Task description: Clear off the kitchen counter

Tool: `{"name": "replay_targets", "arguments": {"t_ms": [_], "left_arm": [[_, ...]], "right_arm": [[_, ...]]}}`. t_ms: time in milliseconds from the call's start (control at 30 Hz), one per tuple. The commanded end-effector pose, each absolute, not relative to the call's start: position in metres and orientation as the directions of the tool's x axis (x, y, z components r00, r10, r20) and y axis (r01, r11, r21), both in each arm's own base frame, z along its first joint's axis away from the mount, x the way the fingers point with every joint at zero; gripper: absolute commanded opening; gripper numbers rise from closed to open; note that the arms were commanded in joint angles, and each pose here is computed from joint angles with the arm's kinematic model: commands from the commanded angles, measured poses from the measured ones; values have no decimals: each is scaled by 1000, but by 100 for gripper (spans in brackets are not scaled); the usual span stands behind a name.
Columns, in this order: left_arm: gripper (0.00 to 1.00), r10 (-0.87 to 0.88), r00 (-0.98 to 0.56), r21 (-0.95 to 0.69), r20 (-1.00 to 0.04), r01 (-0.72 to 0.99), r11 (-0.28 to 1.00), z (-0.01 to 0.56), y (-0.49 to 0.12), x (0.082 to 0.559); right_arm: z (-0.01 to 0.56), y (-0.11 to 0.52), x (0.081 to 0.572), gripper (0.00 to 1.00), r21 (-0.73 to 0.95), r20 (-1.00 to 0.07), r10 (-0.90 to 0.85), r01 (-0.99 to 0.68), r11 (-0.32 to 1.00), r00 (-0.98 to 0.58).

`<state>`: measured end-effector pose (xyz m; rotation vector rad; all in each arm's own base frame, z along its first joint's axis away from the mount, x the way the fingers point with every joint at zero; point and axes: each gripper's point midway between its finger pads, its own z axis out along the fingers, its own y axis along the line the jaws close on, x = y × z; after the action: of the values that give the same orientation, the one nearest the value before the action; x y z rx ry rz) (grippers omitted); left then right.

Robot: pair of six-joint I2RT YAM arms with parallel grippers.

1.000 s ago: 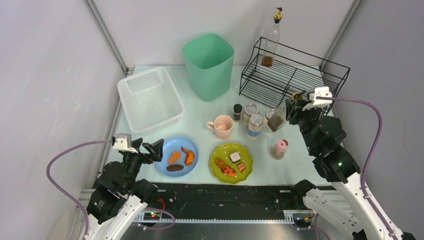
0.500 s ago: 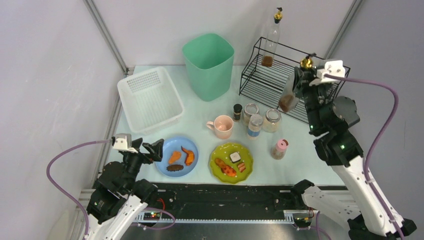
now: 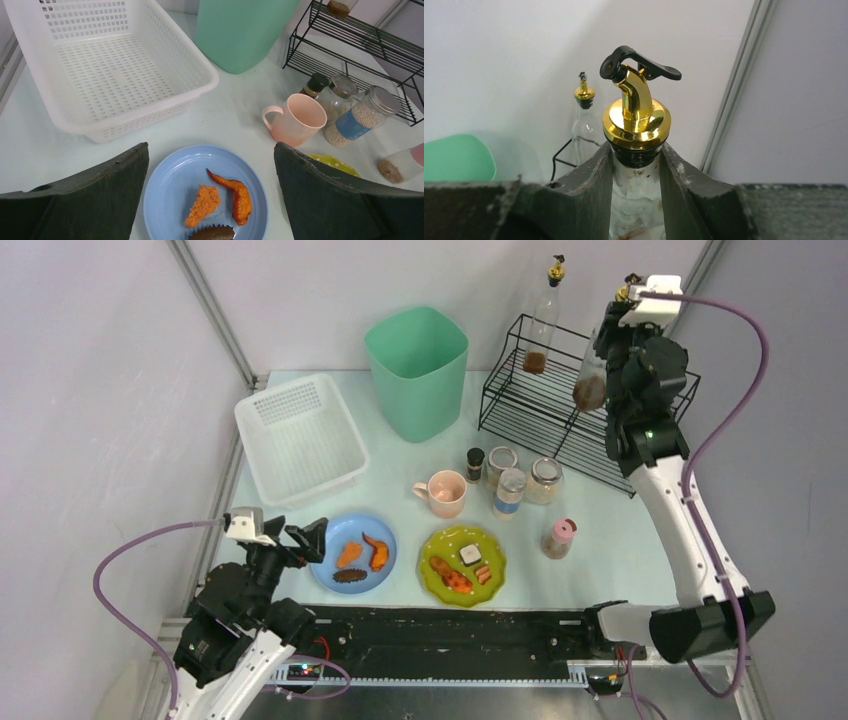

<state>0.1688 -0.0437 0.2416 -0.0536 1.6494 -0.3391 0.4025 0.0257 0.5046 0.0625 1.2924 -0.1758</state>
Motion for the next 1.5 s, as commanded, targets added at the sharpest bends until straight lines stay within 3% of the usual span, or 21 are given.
{"name": "replay_targets", "arguments": {"t_ms": [0,400,867,1467], "left_arm": [[98,-275,-54,-280,-960,168,945,252,-39,165],[98,-277,-50,-281,-960,156,947,252,-37,165],[98,-271,-58,-277,-961,144,950,249,-36,167],[98,-272,-65,-278,-960,137,951,248,-36,169]], "right_arm": [[589,11,398,0,74,-863,-22,169,983,505],[619,-11,467,0,135,-825,-25,241,961,564],[584,-22,537,0,169,-847,-5,277,946,532],[541,-36,573,0,185,-886,2,350,918,464]]}}
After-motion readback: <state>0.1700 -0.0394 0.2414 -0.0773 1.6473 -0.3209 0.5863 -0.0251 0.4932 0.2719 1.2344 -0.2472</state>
